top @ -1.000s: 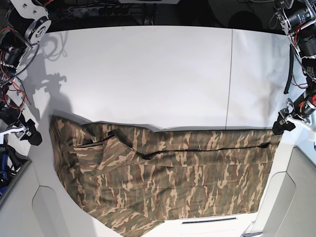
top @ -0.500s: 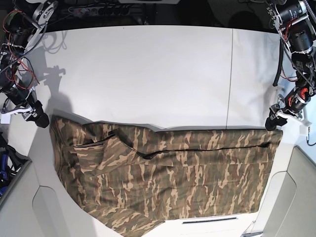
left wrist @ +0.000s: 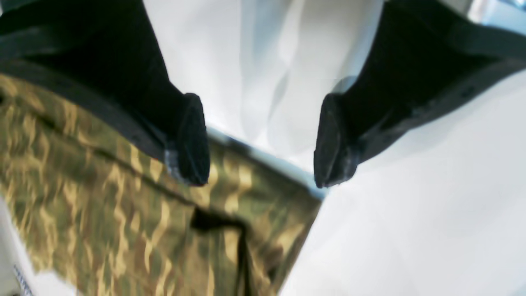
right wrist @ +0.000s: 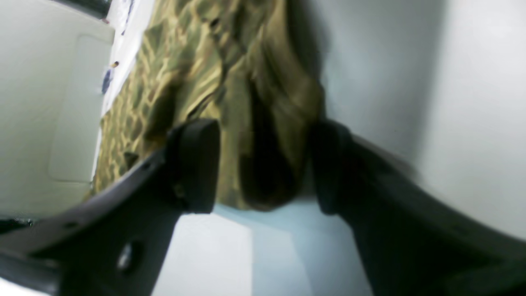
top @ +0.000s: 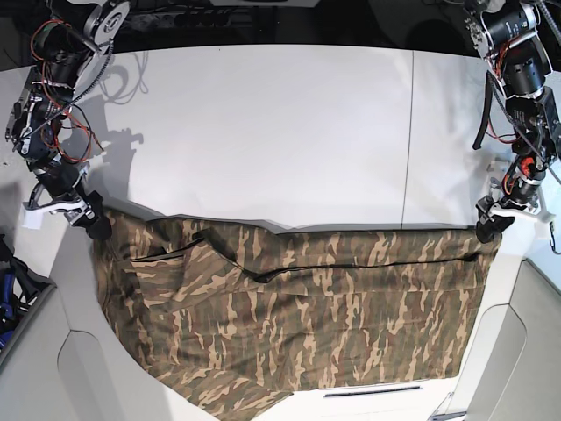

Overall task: Fold the T-shirt properly
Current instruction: 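Lower the held shirt edge onto the table with both grippers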

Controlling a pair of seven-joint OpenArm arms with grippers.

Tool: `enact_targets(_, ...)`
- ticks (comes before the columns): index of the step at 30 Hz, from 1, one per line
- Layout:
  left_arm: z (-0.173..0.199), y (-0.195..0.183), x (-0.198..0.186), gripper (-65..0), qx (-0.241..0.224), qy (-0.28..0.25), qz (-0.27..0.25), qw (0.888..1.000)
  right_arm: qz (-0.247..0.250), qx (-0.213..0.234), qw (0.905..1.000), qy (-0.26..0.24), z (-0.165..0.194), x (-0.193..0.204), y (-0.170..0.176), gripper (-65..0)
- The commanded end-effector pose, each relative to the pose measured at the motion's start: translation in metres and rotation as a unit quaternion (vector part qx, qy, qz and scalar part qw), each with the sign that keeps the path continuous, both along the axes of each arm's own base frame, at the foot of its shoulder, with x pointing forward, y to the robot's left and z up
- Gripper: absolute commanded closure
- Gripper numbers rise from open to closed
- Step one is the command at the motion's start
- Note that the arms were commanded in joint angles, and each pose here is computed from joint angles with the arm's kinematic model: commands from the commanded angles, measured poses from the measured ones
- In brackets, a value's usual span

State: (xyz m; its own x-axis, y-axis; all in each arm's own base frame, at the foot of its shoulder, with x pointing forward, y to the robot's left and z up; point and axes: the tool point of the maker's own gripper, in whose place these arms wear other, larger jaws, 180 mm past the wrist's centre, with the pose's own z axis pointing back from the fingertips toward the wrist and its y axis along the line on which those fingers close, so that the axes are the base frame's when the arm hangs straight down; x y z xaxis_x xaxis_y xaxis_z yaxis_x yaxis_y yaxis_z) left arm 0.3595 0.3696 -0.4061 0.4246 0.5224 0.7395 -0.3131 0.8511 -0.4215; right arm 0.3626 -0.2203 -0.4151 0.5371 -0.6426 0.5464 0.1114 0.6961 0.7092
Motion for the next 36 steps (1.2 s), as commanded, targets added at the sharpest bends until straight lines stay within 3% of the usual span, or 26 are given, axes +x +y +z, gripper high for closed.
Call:
enact_targets(1,0.003,0.006,0.006,-43.6,0.003,0.005,0.005,1.0,0.012,0.005,0.9999,-0.003,0.005,0.007,0.01,-35.2)
enact_targets(5,-0.003,0.003,0.018,-43.6,-0.021,0.009,0.014,1.0,0.026,-0.005,0.9996,-0.009,0.008,0.015,0.02,-35.2)
enact_targets(12,-0.006,-0.004,0.023,-43.5,-0.018,0.019,0.002,1.0,0.027,-0.005,0.9996,-0.007,0.008,0.017,0.022,-33.8)
enact_targets(15,-0.007,-0.005,0.024,-41.5,-0.017,0.02,0.0,1.0,0.027,-0.005,0.9996,-0.007,0.008,0.017,0.022,-22.0)
enact_targets(19,-0.003,-0.009,0.026,-19.4,-0.016,0.01,-0.016,1.0,0.03,-0.006,0.9995,-0.01,0.009,0.017,0.023,-0.6)
enact_targets(25,0.015,-0.025,0.041,0.0,-0.019,-0.022,-0.07,0.997,0.029,0.006,0.9993,-0.022,0.014,0.019,0.025,0.0)
enact_targets(31,0.035,-0.031,0.056,0.0,-0.016,-0.018,-0.096,0.995,0.038,0.005,0.999,-0.023,0.02,0.019,0.023,0.0)
enact_targets(36,0.055,-0.033,0.06,0.0,0.007,-0.024,-0.117,0.993,0.068,-0.02,0.997,-0.03,0.038,0.019,0.026,0.0)
